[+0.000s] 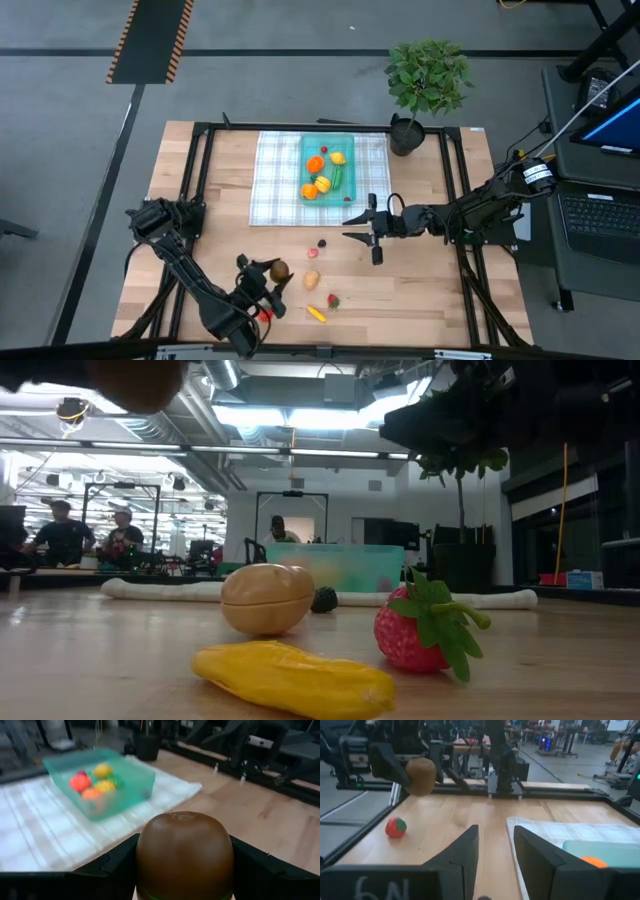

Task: Pick and placing Produce into tupperware
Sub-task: Put the brown kiwi into the green bin

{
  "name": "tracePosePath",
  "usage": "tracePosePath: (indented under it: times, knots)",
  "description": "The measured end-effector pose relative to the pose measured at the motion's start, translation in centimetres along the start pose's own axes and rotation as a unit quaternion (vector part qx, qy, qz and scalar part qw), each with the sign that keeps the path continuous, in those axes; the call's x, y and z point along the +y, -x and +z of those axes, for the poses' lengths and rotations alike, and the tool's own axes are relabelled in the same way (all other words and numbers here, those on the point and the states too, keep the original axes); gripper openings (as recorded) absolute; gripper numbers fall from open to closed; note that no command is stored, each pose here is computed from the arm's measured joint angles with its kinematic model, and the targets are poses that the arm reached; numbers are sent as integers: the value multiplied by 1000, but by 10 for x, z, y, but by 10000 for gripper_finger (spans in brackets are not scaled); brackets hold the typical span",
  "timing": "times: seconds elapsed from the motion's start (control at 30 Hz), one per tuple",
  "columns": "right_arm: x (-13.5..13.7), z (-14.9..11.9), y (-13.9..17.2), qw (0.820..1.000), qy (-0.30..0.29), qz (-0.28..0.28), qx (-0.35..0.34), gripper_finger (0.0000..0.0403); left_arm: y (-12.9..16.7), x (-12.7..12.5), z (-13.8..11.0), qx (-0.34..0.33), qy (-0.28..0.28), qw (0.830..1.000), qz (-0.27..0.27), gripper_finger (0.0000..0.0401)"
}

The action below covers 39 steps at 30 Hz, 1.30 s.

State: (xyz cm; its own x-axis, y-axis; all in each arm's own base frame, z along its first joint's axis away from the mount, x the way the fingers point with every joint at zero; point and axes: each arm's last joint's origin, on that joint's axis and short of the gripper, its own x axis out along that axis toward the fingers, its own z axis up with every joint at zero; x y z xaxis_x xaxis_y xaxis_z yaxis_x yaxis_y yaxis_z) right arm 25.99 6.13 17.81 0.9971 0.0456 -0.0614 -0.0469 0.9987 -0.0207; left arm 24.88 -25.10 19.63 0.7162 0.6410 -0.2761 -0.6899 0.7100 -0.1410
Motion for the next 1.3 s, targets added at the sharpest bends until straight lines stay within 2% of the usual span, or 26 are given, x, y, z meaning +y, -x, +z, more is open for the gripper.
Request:
tracePosePath:
  times: [0.13, 0.27, 0.37, 0.57, 0.8, 1.03, 1.3]
  knots:
    - [-1, 2, 0, 1000, -2, -19, -8, 127, -13, 2, 5, -23, -40, 999, 17, 238]
    - [-3, 2, 0, 999, -5, -51, -9, 127, -26, 5, 10, -27, -55, 997, 40, 238]
    - [-3, 2, 0, 999, -5, -53, -9, 127, -35, 9, 11, -28, -63, 996, 54, 238]
    - [-3, 2, 0, 999, -9, -53, -9, 127, -49, 13, 8, -27, -52, 996, 71, 238]
    - [-3, 2, 0, 998, -15, -53, -9, 127, -52, 5, 0, -23, -43, 997, 53, 238]
    - [-3, 2, 0, 998, -15, -52, -9, 127, -66, -9, -1, 14, -60, 997, 35, 238]
    - [6, 2, 2, 999, -11, -34, -8, 127, -110, -10, 11, 83, -119, 989, 39, 238]
